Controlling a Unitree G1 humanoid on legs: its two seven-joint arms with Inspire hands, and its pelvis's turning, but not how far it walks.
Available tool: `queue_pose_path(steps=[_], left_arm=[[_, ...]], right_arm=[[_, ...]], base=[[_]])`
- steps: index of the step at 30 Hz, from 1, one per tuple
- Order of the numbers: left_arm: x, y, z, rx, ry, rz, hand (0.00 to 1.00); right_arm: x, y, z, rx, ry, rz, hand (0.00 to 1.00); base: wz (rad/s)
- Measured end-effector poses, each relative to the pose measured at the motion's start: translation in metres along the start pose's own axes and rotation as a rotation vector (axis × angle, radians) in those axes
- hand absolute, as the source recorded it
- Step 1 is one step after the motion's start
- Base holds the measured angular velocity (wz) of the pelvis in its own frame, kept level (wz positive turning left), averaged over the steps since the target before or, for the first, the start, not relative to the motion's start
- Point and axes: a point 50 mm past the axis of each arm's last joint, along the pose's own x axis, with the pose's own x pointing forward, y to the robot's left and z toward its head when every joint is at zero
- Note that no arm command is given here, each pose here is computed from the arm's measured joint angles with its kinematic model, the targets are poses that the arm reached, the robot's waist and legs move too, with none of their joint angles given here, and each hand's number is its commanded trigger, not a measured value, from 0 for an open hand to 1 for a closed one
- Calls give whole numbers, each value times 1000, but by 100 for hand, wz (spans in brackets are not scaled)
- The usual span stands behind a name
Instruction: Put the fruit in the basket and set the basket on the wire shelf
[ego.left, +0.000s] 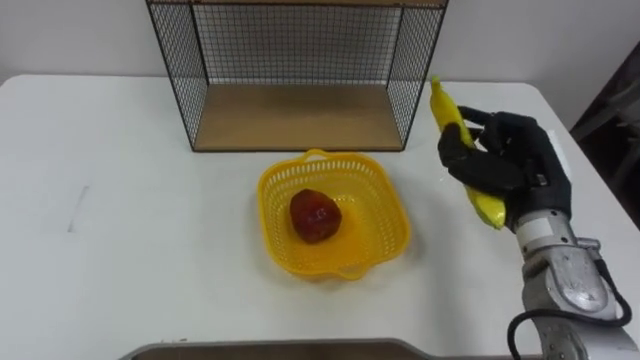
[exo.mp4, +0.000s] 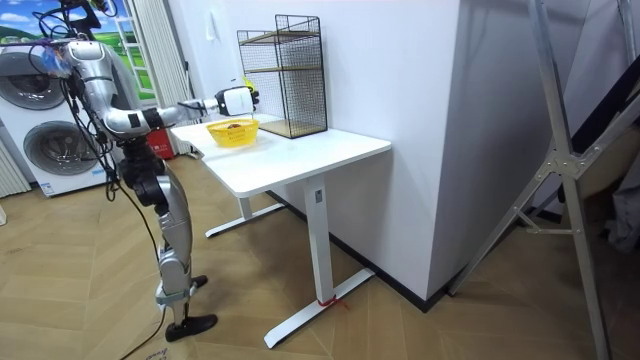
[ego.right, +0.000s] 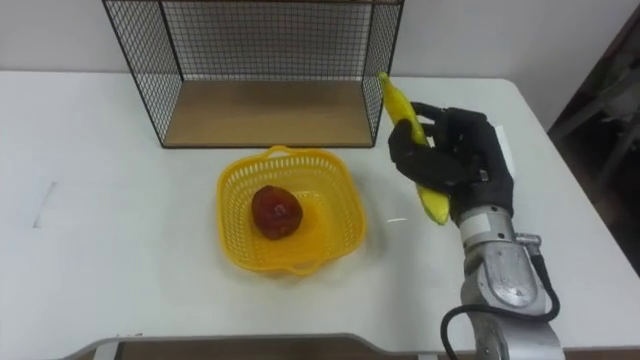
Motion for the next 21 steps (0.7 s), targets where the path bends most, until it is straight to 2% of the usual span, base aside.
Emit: queue_pose_path(steps=[2,10,21], left_arm=[[0,0,1,0,-4,0,0],[2,0,13,18,-47,-10,0],[5,-1,20,89,-63,-63,0]], right_arm=[[0,2,4,-11,-18,13,100],[-3,26,24,-331,-144,100,100],[-5,65,20,-473,-167,336,100]], base=[[-2],[-5],[2]])
